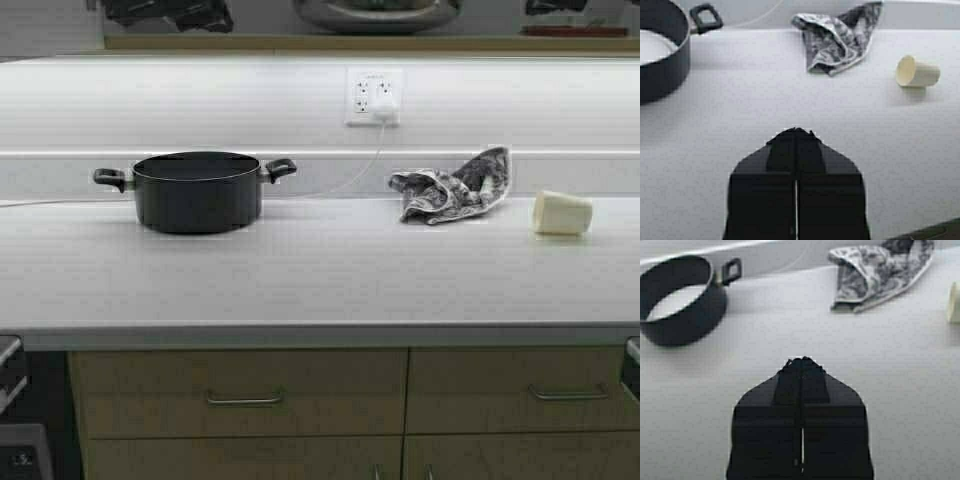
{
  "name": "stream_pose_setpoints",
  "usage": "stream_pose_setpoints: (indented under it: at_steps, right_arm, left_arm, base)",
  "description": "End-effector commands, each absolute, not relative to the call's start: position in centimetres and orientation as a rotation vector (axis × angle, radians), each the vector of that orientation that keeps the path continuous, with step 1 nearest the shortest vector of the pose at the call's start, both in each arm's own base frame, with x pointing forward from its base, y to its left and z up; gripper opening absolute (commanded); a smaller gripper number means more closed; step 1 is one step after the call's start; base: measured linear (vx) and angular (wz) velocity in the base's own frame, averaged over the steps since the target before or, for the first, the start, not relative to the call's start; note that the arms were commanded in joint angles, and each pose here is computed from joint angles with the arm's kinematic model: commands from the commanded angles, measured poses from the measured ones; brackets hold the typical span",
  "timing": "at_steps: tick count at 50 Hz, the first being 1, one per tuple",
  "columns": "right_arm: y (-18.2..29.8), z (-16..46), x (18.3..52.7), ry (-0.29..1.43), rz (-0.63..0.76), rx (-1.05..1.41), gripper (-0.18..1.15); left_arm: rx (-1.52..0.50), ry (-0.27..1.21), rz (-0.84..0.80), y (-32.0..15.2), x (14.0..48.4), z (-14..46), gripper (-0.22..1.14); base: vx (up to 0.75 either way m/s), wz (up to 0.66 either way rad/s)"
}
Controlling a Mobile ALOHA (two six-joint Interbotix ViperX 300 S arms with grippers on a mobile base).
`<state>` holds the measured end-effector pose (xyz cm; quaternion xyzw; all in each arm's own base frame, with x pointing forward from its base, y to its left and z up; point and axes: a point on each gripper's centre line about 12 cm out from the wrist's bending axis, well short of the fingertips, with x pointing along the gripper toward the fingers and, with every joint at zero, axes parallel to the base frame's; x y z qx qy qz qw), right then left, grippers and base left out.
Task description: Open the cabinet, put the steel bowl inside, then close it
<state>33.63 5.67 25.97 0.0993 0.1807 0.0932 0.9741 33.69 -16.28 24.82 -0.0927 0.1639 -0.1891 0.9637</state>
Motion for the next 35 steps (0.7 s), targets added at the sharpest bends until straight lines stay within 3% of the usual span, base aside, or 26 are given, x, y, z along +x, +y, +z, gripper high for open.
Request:
stream_pose_setpoints:
  at_steps: [1, 20, 35]
  right_arm:
    - [5.8, 27.4, 34.2, 0.329, 0.192, 0.185, 0.07]
    - [3.7, 29.2, 33.4, 0.311, 0.109, 0.123, 0.07]
    - [-5.3, 34.5, 33.5, 0.189, -0.169, 0.1, 0.07]
  left_arm:
    - [-0.201, 0.282, -0.338, -14.1, 33.8, 26.7, 0.04]
    - [-0.21, 0.282, -0.123, -5.1, 31.9, 29.8, 0.04]
    - [-0.177, 0.218, 0.06, 1.3, 29.8, 34.0, 0.04]
  base:
    - [-0.22, -0.08]
    - [-0.23, -0.1]
    - [-0.18, -0.03]
